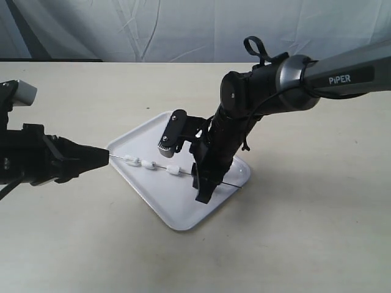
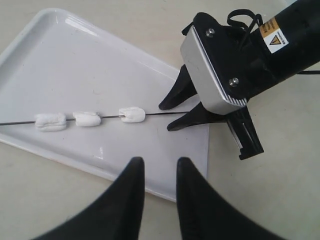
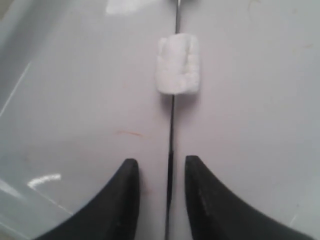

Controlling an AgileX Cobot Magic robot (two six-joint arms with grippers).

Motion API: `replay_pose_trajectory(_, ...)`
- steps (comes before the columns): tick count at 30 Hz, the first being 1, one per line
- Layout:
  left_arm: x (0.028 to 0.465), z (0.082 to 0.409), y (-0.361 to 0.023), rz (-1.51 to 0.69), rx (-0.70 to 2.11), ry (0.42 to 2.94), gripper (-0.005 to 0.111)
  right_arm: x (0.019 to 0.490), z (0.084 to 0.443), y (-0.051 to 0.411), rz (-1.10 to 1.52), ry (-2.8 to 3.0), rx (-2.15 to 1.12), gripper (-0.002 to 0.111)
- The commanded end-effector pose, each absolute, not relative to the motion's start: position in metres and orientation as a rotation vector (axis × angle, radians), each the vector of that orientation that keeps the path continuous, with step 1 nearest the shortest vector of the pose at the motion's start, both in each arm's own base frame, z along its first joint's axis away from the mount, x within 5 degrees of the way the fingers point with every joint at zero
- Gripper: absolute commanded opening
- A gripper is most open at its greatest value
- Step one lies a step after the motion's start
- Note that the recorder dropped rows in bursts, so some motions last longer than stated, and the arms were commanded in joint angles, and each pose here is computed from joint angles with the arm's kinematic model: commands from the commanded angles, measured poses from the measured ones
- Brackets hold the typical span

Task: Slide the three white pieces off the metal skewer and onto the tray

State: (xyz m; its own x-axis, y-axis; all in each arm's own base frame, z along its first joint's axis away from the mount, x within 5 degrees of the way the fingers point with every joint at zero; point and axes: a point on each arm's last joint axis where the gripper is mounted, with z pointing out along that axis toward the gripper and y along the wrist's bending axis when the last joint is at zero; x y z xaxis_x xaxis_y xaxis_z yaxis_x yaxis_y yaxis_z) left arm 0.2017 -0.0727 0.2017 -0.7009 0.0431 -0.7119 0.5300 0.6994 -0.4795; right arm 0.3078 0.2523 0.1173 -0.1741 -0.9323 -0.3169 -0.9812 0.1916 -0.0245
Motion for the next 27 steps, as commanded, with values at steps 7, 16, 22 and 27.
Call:
replay_pose_trajectory(7,0.202,0.202,-0.074,-0.941,0.399,2.226,0.024,0.308,0.114,0.252,0.286,2.253,-1.799,-0.001)
replay_pose_trajectory(16,0.206,0.200,-0.072,-0.956,0.259,2.255,0.041,0.303,0.128,0.248,0.369,2.412,-1.651,-0.001)
replay_pose_trajectory(22,0.215,0.192,-0.074,-1.066,0.092,2.259,0.051,0.309,0.162,0.226,0.603,2.520,-1.435,-0.001)
replay_pose_trajectory(27,0.225,0.183,-0.080,-1.285,-0.094,2.213,0.051,0.305,0.184,0.210,0.703,2.546,-1.441,-0.001)
